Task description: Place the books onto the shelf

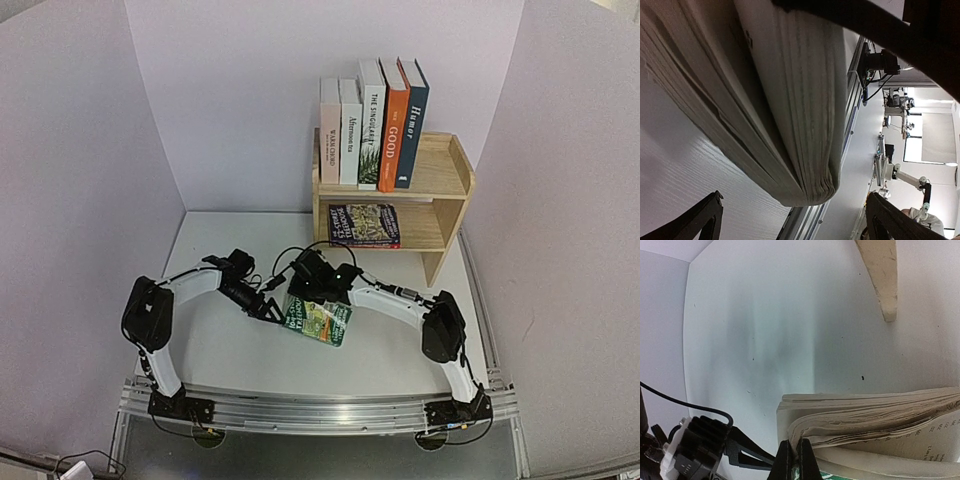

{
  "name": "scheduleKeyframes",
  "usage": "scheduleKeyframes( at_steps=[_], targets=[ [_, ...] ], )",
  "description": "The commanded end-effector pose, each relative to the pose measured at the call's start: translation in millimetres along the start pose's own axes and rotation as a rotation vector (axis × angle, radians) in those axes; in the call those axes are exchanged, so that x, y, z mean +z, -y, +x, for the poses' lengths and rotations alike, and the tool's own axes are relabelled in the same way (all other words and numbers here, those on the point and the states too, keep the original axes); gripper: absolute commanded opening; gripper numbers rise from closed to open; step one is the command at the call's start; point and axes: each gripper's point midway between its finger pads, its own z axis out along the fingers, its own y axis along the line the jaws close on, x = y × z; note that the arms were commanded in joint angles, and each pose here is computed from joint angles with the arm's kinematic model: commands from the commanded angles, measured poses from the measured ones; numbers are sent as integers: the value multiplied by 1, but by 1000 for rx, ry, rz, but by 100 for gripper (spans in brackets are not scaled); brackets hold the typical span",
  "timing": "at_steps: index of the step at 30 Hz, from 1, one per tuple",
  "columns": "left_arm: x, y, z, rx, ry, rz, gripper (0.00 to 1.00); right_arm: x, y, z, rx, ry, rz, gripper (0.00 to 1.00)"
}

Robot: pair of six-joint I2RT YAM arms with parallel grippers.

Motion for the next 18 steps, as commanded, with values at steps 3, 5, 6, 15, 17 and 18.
scheduleKeyframes(
  at_steps=[3,5,6,15,17,18],
  targets=[
    [5,-8,-38,95,110,-76,100,-10,-38,-9,1,28,-125,0],
    [14,-15,-39,82,105,-120,100,-12,-42,-11,5,31,-139,0],
    [17,-18,-40,71,111,-131,100,-14,-43,-12,6,34,-144,0],
    [7,-6,-59,11,163,-80,33,-14,-41,-7,-7,20,-157,0],
    [-2,1,-63,-54,171,-48,5,-18,-44,-7,-49,13,-174,0],
    [-8,2,-64,-82,177,-38,1,-22,-47,-7,-91,11,-186,0]
  ],
)
